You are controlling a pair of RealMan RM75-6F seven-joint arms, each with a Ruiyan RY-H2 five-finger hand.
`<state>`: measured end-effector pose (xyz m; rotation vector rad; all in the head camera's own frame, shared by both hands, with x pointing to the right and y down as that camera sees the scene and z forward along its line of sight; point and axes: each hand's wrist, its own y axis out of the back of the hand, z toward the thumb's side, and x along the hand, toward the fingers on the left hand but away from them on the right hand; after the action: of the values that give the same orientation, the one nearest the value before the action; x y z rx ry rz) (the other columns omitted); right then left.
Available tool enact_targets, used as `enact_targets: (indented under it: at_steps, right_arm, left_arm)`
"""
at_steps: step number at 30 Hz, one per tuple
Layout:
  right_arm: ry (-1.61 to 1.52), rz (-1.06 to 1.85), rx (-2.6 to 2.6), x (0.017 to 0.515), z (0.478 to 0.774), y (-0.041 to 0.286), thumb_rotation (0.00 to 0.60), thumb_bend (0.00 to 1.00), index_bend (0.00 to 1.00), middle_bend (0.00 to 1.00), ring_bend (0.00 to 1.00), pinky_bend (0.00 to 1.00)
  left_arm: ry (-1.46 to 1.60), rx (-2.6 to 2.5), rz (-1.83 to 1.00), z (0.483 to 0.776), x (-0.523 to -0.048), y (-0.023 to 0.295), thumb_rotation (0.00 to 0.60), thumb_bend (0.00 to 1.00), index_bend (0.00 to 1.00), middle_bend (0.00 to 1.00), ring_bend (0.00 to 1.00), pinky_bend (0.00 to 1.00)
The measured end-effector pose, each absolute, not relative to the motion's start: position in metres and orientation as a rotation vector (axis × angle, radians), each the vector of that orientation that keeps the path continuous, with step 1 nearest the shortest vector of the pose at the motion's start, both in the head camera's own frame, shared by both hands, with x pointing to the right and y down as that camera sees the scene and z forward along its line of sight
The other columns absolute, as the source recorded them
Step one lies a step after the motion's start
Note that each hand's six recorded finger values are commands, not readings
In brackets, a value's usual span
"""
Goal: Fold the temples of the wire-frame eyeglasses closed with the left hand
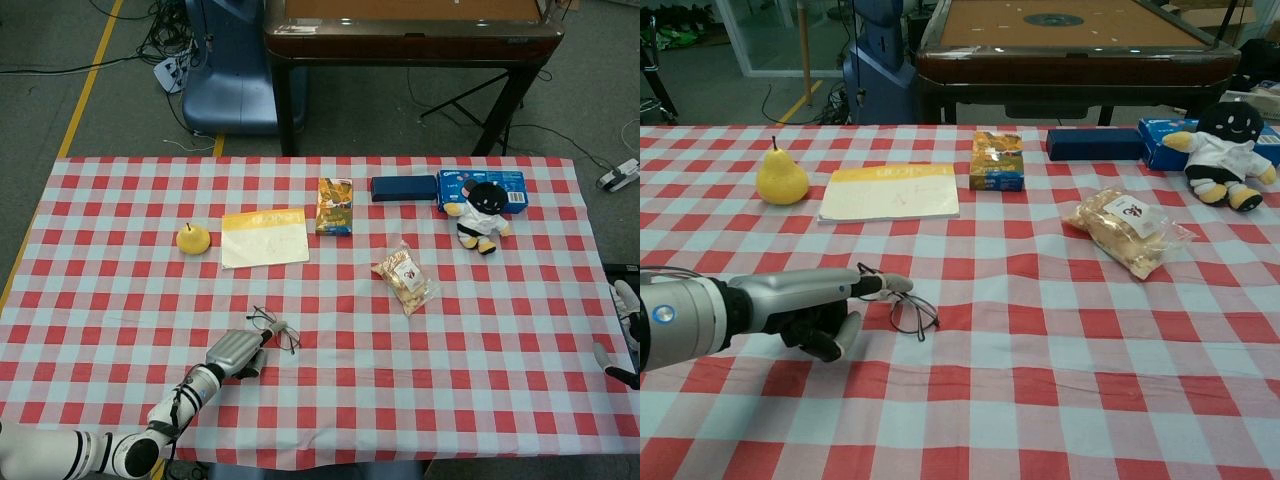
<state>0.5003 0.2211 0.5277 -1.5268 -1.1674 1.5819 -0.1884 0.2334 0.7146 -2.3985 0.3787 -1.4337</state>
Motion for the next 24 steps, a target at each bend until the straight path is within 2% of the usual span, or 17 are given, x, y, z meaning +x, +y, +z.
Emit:
enact_targets:
  at_steps: [9, 13, 20, 24]
  right_arm:
    - [-1.171, 1.578, -1.512, 0.502, 0.523, 0.221, 0.600, 0.30, 0.00, 0.15, 0.14, 0.29]
    - [-1.171, 1.587, -1.511, 0.504, 0.522, 0.221, 0.600, 0.31, 0.00, 0.15, 0.14, 0.29]
    - [-1.139, 1.618, -1.551, 0.504, 0.529, 0.224, 0.600, 0.30, 0.00, 0.15, 0.14, 0.29]
    - [-1.125, 1.610, -1.571, 0.501, 0.533, 0.222, 0.600, 0.31, 0.00, 0.15, 0.14, 0.29]
  left_arm:
    - [0.487, -2.370, -1.390, 0.695, -0.195, 0.220, 0.600, 0.87, 0.00, 1.00, 0.97, 1.00]
    - [0.606, -2.312, -1.384, 0.680, -0.217, 0.206, 0.600, 0.80, 0.00, 0.97, 0.91, 1.00]
    - [0.862, -2.052, -1.456, 0.659, -0.293, 0.180, 0.600, 0.77, 0.03, 0.85, 0.78, 0.94]
    - [0.977, -1.869, -1.549, 0.646, -0.352, 0.178, 0.600, 0.64, 0.04, 0.70, 0.66, 0.81]
